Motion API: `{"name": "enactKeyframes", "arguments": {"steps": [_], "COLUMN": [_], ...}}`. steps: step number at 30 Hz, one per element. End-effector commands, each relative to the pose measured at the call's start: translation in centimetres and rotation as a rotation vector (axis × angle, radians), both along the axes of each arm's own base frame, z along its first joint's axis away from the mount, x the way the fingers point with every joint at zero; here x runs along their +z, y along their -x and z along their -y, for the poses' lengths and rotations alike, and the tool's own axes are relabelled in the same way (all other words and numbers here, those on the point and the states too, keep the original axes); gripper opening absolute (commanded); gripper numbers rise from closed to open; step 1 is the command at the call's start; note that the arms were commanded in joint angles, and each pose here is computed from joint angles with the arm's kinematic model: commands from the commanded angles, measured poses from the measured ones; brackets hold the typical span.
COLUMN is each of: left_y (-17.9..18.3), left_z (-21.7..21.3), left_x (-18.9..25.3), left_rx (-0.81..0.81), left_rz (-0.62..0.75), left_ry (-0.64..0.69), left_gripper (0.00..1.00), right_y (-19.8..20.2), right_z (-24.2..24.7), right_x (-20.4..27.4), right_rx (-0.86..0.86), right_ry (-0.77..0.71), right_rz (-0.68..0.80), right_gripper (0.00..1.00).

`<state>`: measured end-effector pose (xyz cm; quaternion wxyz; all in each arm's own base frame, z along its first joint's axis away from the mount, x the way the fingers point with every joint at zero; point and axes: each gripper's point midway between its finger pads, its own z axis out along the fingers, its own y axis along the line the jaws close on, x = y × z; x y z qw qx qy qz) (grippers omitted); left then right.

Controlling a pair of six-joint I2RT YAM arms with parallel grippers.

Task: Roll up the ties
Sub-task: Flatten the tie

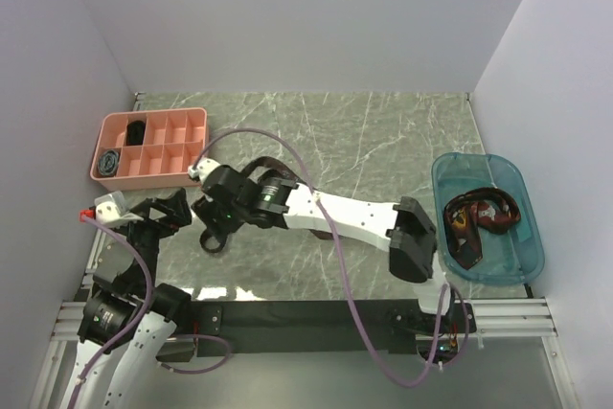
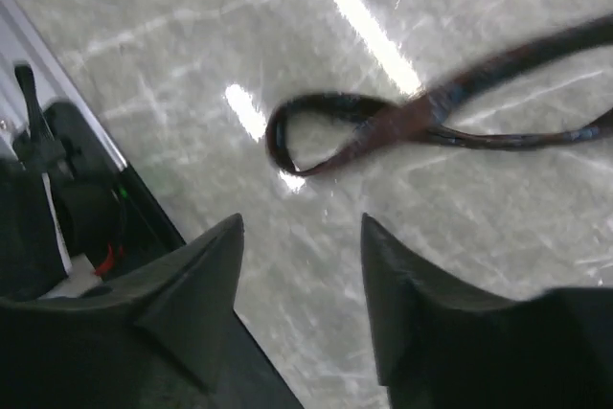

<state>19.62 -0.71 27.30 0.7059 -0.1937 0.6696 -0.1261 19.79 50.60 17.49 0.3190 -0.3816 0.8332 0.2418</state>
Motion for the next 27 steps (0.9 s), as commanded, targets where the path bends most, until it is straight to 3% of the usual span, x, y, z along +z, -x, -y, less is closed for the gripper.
{"name": "enactKeyframes", "arguments": {"steps": [1,4,9,13,22,27], "left_y": [0.4,0.1,-0.5,-2.2,-4.6,-4.7], "left_z": [-0.6,-0.1,1.3,3.7,6.7,6.7], "left_x": [1.4,1.3,1.4,-0.1,-6.7,-9.2], "left_rx": [0.023,0.006,-0.045,-0.129,-0.197,-0.178], "left_rz": [0.035,0.027,-0.007,-0.12,-0.408,-0.466], "left_ry": [0.02,0.019,0.084,0.103,0.098,0.1], "left_gripper": [0.99,0.99,0.99,0.99,0.99,0.99], "right_y": [-1.5,-3.5,-6.7,-5.7,-5.6,-6.3], "right_z": [3.8,9.2,19.9,25.8,28.7,27.7], "right_x": [4.7,3.7,-0.4,-4.0,-10.2,-12.2], "right_rx": [-0.093,-0.257,-0.586,-0.691,-0.758,-0.738], "right_ry": [-0.06,-0.019,0.071,0.118,0.293,0.328], "right_rz": [0.062,0.09,0.057,0.029,0.041,0.035], "right_gripper": [0.69,0.76,0.77,0.78,0.8,0.81]}}
